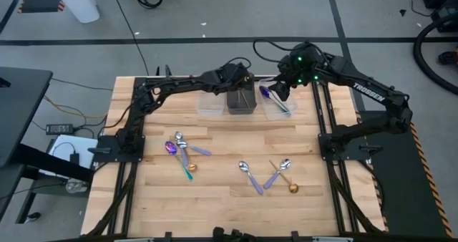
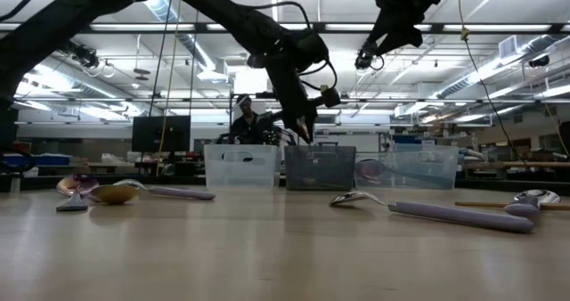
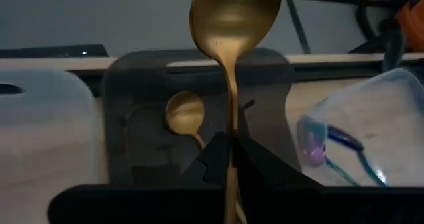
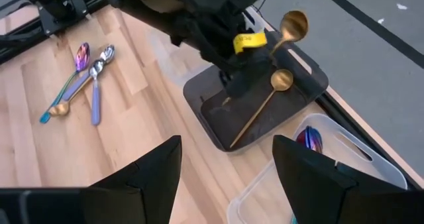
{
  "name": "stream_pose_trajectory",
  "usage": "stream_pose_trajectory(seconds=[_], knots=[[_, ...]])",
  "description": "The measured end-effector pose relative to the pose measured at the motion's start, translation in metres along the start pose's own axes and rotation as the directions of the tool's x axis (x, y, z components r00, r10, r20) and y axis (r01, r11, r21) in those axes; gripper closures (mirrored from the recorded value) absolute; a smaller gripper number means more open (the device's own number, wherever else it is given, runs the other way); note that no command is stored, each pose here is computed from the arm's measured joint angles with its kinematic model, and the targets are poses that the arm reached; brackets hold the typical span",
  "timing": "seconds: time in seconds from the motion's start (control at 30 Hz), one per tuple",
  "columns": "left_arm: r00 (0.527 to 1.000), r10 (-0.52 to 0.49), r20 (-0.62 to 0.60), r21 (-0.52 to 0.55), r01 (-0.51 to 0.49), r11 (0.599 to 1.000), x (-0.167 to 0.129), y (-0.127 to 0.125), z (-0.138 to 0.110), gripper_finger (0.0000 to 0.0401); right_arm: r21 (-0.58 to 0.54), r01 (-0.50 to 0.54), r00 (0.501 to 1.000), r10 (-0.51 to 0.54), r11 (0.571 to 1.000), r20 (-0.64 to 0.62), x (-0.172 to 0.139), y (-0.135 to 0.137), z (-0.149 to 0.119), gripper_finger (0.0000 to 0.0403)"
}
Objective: Sort silverware by color (type)
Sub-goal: Put the gold spoon into the black bin
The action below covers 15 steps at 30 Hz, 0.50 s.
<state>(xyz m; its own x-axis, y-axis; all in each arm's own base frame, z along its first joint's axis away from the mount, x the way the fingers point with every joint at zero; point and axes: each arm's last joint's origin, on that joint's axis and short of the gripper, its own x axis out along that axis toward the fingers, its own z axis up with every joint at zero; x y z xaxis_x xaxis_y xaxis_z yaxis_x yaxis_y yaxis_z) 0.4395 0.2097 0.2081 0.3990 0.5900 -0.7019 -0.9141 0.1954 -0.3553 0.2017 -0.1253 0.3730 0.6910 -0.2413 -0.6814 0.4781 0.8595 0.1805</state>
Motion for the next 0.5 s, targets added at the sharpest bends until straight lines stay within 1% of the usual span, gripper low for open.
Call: stream_pose_trajectory(seconds=[0.07,0.13,0.2,0.27,0.33,0.5], knots=[[0.999,0.021,-0.031,0.017,-0.02,1.0,0.003,0.003,-0.003,0.0376,0.001,-0.004,1.0,0.004,1.0,-0.001,0.0,0.001,0.0,0.0156],[0.999,0.022,-0.032,0.017,-0.022,1.0,0.007,0.004,-0.005,0.0376,-0.001,-0.007,1.0,0.007,1.0,-0.002,0.0,0.001,0.0,0.0156],[0.998,0.047,-0.049,0.035,-0.045,0.998,0.009,0.006,-0.008,0.0374,-0.005,-0.014,1.0,0.014,1.0,-0.004,0.0,0.003,0.0,0.0156],[0.998,0.044,-0.05,0.048,-0.041,0.998,0.013,0.006,-0.01,0.0374,-0.006,-0.017,1.0,0.017,1.0,-0.007,0.001,0.003,-0.001,0.0156],[0.995,0.064,-0.074,0.09,-0.058,0.994,0.016,0.009,-0.014,0.0374,-0.011,-0.022,1.0,0.022,1.0,-0.01,0.001,0.005,-0.001,0.0156],[0.993,0.071,-0.097,0.179,-0.053,0.982,0.021,0.01,-0.02,0.0373,-0.022,-0.03,0.999,0.03,0.999,-0.015,0.001,0.009,-0.002,0.0156]])
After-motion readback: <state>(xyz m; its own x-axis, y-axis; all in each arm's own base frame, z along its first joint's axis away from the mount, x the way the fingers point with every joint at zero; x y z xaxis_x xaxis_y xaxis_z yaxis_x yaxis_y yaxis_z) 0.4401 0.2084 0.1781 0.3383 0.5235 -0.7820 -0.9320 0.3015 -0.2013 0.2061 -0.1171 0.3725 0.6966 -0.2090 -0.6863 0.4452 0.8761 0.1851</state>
